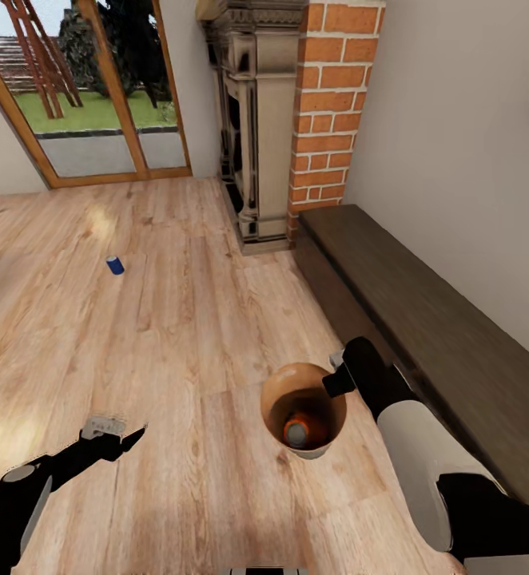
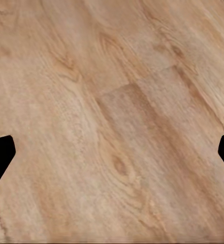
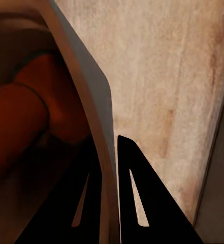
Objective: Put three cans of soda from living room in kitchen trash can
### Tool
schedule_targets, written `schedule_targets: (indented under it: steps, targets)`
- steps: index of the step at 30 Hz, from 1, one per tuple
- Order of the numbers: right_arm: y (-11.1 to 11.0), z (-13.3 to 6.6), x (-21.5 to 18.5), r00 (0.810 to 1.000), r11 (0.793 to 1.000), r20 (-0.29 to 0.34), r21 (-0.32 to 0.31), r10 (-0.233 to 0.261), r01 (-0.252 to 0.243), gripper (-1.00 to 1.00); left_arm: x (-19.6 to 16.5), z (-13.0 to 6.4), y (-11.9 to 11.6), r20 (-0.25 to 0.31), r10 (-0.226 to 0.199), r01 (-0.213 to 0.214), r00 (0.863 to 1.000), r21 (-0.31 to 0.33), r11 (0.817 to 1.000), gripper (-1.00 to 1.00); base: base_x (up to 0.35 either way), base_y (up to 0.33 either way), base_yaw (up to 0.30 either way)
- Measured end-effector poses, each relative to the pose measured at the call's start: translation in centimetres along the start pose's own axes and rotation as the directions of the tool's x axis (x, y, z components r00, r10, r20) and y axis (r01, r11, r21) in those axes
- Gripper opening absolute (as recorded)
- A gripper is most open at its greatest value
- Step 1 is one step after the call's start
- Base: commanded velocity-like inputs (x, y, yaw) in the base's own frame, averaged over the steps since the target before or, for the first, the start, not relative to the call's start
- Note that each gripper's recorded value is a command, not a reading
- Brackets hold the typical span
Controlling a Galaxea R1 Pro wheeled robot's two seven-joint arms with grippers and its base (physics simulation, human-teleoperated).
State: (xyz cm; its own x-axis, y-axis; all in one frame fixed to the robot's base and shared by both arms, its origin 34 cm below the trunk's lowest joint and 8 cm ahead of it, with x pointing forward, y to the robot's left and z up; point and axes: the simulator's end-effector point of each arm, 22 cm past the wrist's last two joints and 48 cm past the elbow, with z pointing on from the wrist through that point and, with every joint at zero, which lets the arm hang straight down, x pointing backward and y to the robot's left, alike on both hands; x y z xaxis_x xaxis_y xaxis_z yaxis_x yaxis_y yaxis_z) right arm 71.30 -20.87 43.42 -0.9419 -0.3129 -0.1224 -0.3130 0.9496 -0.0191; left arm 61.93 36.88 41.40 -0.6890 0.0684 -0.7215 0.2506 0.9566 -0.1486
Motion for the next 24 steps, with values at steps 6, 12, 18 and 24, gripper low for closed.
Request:
schedule_targets:
  steps: [6, 12, 18, 24]
  targets:
    - [0.3, 0.6, 0.4, 0.999, 0.999, 0.018, -0.035, 0.037, -0.036, -1.0, 1.9, 0.2, -0.2, 0.024, -0.02, 0.02, 1.0, 0.003, 1.0, 1.0, -0.061, 0.265, 0.0]
    - [0.8, 2.1, 2.4, 0.999, 0.998, 0.01, -0.052, 0.033, -0.033, -1.0, 2.5, 0.3, -0.3, 0.034, -0.019, 0.019, 0.999, 0.004, 1.0, 1.0, -0.013, 0.274, 0.0]
    - [1.2, 3.6, 3.6, 0.999, 0.998, 0.041, -0.056, -0.002, 0.005, -1.0, 3.0, 0.4, -0.4, 0.034, -0.024, 0.024, 0.999, 0.006, 1.0, 1.0, -0.002, 0.275, 0.0]
    - [-1.3, 3.7, 3.5, 0.996, 0.999, 0.082, -0.027, -0.027, 0.029, -1.0, 3.5, 0.2, -0.5, 0.032, -0.022, 0.022, 0.999, 0.007, 1.0, 1.0, 0.0, 0.237, 0.0]
